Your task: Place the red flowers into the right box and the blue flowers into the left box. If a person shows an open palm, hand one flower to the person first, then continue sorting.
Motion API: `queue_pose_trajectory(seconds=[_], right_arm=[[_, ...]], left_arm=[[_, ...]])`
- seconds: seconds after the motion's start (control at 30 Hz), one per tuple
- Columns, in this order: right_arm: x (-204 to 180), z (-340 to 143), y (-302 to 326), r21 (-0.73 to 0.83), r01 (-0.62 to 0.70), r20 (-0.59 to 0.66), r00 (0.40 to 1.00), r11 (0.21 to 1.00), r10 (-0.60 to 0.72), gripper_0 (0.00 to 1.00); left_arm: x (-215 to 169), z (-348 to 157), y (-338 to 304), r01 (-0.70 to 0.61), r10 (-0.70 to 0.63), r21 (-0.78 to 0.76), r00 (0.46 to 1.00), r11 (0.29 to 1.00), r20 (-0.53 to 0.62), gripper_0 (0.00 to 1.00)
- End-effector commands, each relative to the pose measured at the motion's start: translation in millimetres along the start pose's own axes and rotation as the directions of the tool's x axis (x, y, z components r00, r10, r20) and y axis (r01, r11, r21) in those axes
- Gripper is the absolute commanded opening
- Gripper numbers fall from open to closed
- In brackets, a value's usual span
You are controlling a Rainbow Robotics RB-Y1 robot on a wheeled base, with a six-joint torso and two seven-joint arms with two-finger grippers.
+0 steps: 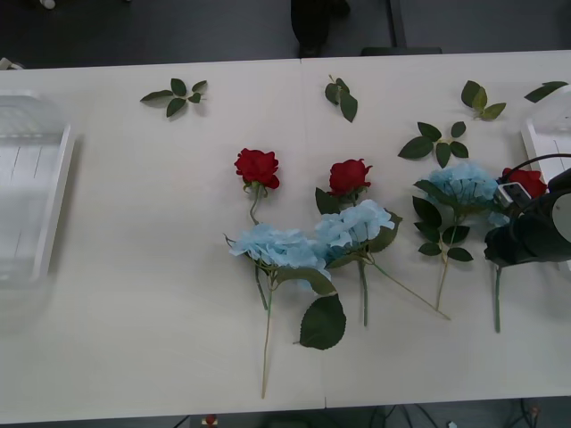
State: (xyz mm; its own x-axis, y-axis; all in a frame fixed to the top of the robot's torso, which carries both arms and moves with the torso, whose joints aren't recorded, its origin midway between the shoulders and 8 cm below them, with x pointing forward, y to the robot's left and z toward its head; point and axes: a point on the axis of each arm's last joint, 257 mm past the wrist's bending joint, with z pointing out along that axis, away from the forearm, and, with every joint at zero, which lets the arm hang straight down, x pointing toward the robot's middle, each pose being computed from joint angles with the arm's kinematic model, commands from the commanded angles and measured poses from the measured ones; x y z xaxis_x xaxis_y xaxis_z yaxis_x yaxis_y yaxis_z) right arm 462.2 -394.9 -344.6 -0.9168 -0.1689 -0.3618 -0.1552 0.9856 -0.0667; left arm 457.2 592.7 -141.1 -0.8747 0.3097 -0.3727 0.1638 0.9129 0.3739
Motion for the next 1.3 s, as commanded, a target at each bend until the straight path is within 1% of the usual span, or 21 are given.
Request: queue_pose_trajectory(seconds=[0.03, 0.1, 0.2, 0.27, 0.3, 0.37, 0.4, 0.43, 0.47, 0.5, 0.53, 0.63, 0.67, 0.73, 0.77, 0.93, 1.07, 1.13, 1.2, 1.23, 1.3], right_arm=[[-15, -4, 16, -0.021, -0.016, 0.027, 1.000, 1.000, 0.016, 0.31], [-14, -4, 16, -0.020, -0.016, 0.026, 1.000, 1.000, 0.016, 0.26], [-15, -4, 15, -0.020, -0.018, 0.029, 0.999, 1.000, 0.018, 0.26], [-17, -4, 15, -0.017, -0.012, 0.037, 0.999, 1.000, 0.012, 0.51], [-18, -4, 14, -0.013, -0.013, 0.038, 0.999, 1.000, 0.014, 0.66], [-18, -4, 12, -0.006, -0.007, 0.039, 0.999, 1.000, 0.007, 0.77], [-18, -4, 12, -0.005, -0.004, 0.039, 0.999, 1.000, 0.004, 0.80], [-17, -4, 12, -0.004, -0.005, 0.038, 0.999, 1.000, 0.006, 0.83], [-18, -4, 12, -0.006, -0.005, 0.039, 0.999, 1.000, 0.005, 0.84], [-20, -5, 12, -0.005, -0.008, 0.042, 0.999, 1.000, 0.008, 0.85], [-19, -5, 12, -0.004, -0.009, 0.041, 0.999, 1.000, 0.009, 0.85], [-22, -5, 15, -0.009, -0.012, 0.044, 0.999, 1.000, 0.012, 0.85], [-24, -5, 16, -0.010, -0.012, 0.047, 0.999, 1.000, 0.012, 0.85], [-25, -2, 20, -0.017, -0.020, 0.043, 0.999, 1.000, 0.020, 0.85], [-26, -1, 21, -0.020, -0.028, 0.039, 0.999, 0.999, 0.028, 0.85], [-31, 5, 28, -0.028, -0.035, 0.039, 0.999, 0.999, 0.036, 0.85], [-35, 4, 29, -0.030, -0.040, 0.045, 0.998, 0.999, 0.041, 0.85], [-35, 4, 28, -0.027, -0.036, 0.046, 0.998, 0.999, 0.037, 0.84], [-34, 5, 28, -0.024, -0.035, 0.045, 0.998, 0.999, 0.036, 0.73], [-35, 4, 27, -0.024, -0.037, 0.046, 0.998, 0.999, 0.038, 0.63], [-35, 4, 26, -0.020, -0.036, 0.047, 0.998, 0.999, 0.036, 0.38]], left_arm=[[2, -16, 60, 0.089, -0.086, -0.138, 0.996, 0.986, 0.030, 0.00], [5, -12, 68, 0.106, -0.102, -0.158, 0.994, 0.982, 0.038, 0.00], [9, -4, 83, 0.127, -0.119, -0.194, 0.992, 0.973, 0.051, 0.00], [11, 1, 89, 0.121, -0.112, -0.225, 0.992, 0.967, 0.051, 0.00], [11, 2, 92, 0.116, -0.107, -0.239, 0.993, 0.964, 0.049, 0.00], [15, 3, 96, 0.107, -0.101, -0.264, 0.994, 0.958, 0.038, 0.00], [15, 2, 97, 0.106, -0.100, -0.267, 0.994, 0.958, 0.037, 0.02], [16, 3, 99, 0.106, -0.101, -0.277, 0.994, 0.955, 0.033, 0.24], [17, 2, 100, 0.106, -0.101, -0.282, 0.994, 0.954, 0.032, 0.34], [17, 3, 100, 0.105, -0.101, -0.285, 0.994, 0.953, 0.030, 0.52], [17, 3, 100, 0.109, -0.104, -0.285, 0.994, 0.952, 0.031, 0.62], [19, 3, 101, 0.112, -0.109, -0.287, 0.994, 0.951, 0.027, 0.85], [20, 4, 100, 0.115, -0.112, -0.285, 0.993, 0.952, 0.028, 0.91], [19, 4, 99, 0.120, -0.115, -0.279, 0.993, 0.953, 0.033, 0.98], [17, 5, 96, 0.125, -0.119, -0.267, 0.992, 0.955, 0.038, 1.00], [10, 6, 86, 0.162, -0.148, -0.206, 0.986, 0.965, 0.080, 1.00], [-5, -2, 59, 0.204, -0.194, -0.086, 0.974, 0.975, 0.116, 1.00], [-14, -7, 45, 0.197, -0.190, -0.042, 0.973, 0.980, 0.128, 1.00], [-23, -11, 26, 0.207, -0.206, 0.011, 0.969, 0.978, 0.137, 1.00], [-29, -12, 12, 0.226, -0.231, 0.050, 0.963, 0.973, 0.141, 1.00], [-42, -14, -21, 0.238, -0.254, 0.116, 0.955, 0.964, 0.153, 1.00]])
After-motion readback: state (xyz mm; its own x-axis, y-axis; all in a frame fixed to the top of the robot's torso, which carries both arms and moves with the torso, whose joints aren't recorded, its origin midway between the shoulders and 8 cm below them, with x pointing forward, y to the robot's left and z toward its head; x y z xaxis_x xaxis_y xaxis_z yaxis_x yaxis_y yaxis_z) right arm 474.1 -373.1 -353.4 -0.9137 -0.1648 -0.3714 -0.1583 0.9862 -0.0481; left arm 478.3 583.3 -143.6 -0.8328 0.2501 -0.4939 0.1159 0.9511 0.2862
